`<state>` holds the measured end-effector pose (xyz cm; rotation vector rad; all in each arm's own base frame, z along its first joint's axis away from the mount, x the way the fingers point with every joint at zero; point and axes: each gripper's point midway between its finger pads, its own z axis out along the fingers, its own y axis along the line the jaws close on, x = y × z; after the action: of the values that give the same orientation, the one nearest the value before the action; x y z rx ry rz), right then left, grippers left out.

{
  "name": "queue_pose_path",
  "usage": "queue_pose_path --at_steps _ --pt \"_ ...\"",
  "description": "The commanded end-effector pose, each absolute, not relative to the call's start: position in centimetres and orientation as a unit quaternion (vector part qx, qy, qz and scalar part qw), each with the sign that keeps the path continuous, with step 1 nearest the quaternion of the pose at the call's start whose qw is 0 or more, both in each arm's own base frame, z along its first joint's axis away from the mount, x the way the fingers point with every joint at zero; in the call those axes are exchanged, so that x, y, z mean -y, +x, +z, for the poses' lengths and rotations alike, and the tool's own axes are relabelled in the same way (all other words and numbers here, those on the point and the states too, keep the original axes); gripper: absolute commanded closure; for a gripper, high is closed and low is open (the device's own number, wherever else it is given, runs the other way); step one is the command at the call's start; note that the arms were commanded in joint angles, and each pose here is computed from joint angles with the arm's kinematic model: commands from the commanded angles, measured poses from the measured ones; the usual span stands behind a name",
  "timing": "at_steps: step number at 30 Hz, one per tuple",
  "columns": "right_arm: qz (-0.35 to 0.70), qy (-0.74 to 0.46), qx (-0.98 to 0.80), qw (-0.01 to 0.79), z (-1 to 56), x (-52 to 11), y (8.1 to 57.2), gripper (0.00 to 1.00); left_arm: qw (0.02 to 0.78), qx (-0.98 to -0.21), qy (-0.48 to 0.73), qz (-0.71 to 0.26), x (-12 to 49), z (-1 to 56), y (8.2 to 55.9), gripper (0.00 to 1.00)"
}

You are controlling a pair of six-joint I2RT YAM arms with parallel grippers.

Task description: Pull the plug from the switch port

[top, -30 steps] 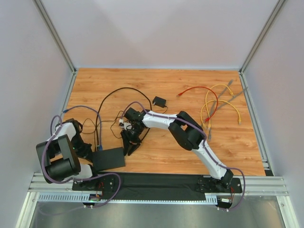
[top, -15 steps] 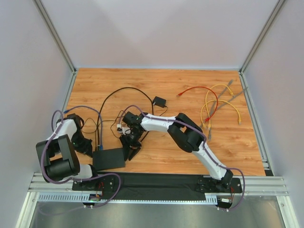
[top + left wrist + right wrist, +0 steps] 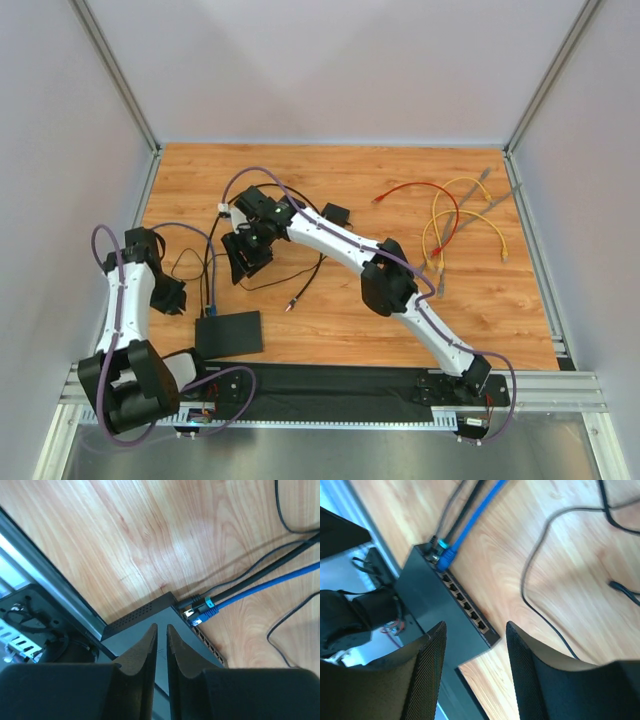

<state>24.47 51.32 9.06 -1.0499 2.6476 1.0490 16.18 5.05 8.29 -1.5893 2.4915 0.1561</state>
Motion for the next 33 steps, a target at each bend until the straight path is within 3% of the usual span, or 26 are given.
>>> queue_pose_path --at_steps 1,7,8,16,23,33 --pt "0.383 -0.333 -0.862 0.01 8.0 -52.5 23.8 0.47 0.097 -0.859 -0.503 0.004 -3.3 7.9 16.2 0.8" --pt "0.431 -0.297 -0.851 -0.043 6.5 -53.8 22.1 0.49 0.171 -0.88 -0.436 -0.079 -2.1 9.7 19.9 0.79" --pt "0.431 -0.294 -0.852 -0.049 6.0 -53.8 22.0 0.49 0.18 -0.879 -0.431 -0.091 -1.9 9.9 20.6 0.73" --pt "0.442 -0.268 -0.849 -0.109 4.5 -53.0 19.0 0.52 0.189 -0.899 -0.361 -0.162 -0.3 10.3 23.1 0.67" --pt "0.429 -0.288 -0.852 -0.085 5.0 -52.4 19.3 0.52 0.19 -0.911 -0.326 -0.168 -0.8 10.8 24.8 0.57" --pt "0.452 -0.267 -0.839 -0.14 5.7 -52.2 17.0 0.53 0.152 -0.921 -0.328 -0.144 -1.5 9.3 23.9 0.59"
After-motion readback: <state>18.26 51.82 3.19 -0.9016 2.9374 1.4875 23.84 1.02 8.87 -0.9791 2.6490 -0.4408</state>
